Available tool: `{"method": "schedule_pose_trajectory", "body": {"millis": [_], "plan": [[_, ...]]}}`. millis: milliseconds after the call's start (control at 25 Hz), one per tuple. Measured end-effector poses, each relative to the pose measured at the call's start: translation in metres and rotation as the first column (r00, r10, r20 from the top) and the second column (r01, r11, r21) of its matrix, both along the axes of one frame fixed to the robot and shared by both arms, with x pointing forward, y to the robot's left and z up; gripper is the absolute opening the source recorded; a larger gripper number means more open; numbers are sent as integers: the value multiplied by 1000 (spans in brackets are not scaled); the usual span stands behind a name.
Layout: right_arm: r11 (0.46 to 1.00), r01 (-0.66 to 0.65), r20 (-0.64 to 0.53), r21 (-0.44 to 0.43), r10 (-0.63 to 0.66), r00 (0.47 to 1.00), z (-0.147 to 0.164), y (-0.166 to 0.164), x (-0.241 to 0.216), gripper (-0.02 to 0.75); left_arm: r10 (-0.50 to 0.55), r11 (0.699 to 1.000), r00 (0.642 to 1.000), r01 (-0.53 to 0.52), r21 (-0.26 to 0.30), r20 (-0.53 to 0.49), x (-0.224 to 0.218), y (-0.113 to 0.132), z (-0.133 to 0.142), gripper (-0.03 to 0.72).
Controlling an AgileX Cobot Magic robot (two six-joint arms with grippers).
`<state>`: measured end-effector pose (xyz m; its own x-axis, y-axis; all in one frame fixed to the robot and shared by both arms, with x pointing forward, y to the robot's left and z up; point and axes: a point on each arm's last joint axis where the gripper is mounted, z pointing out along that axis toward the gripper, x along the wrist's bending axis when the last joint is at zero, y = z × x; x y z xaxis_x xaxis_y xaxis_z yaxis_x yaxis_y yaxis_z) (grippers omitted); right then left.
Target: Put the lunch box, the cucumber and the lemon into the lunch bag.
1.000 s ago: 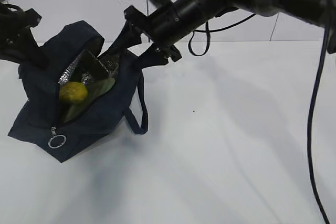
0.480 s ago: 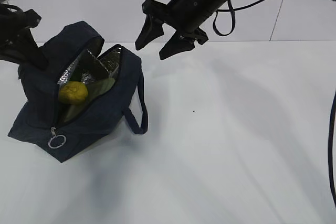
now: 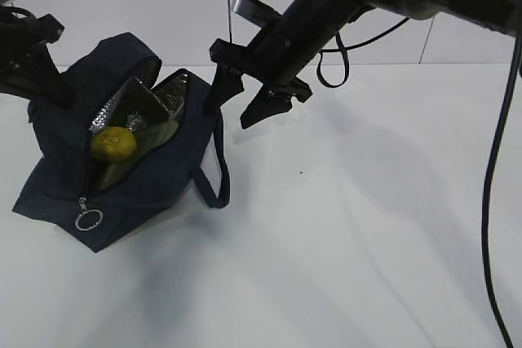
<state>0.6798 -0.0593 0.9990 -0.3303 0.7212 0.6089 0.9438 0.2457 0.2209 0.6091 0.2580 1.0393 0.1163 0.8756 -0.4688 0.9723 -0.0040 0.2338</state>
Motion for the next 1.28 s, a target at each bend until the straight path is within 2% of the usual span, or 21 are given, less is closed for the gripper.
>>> {"method": "schedule_pose_trajectory", "body": {"millis": [200, 360, 440, 520, 720, 840, 1040, 1080, 1120, 1280], "plan": [[996, 15, -92, 83, -8, 996, -21, 9, 2, 508, 0, 1000, 1000, 0, 0, 0, 0, 0, 0, -6], [996, 13, -100, 90, -4, 995, -26, 11, 3, 505, 0, 1000, 1000, 0, 0, 0, 0, 0, 0, -6], [996, 13, -101, 91, -4, 995, -26, 11, 3, 471, 1, 1000, 1000, -1, -3, 0, 0, 0, 0, -6], [995, 13, -101, 95, -3, 995, -26, 11, 3, 405, 3, 1000, 1000, -3, -12, 0, 0, -1, 1, -6], [995, -4, -86, 96, 12, 996, -26, 11, 3, 120, 2, 999, 1000, -3, -44, -14, -1, -3, 2, -6], [997, -15, -72, 82, 21, 997, -27, 10, 3, 15, 1, 998, 1000, -2, -65, -23, -2, -5, 3, -6], [999, -33, -45, 22, 34, 998, -31, 6, 4, 2, 0, 992, 999, -5, -130, -44, -3, -10, 5, -6], [999, -40, -19, -22, 40, 999, -27, 3, 3, 2, -3, 986, 999, -4, -168, -43, -3, -14, 8, -6], [999, -40, -19, -22, 40, 999, -27, 3, 3, 2, -3, 986, 999, -4, -168, -43, -3, -14, 8, -6], [989, -34, 81, -146, 47, 996, 2, -8, -2, 1, -25, 968, 999, 14, -249, -40, -4, -31, 12, -7]]}}
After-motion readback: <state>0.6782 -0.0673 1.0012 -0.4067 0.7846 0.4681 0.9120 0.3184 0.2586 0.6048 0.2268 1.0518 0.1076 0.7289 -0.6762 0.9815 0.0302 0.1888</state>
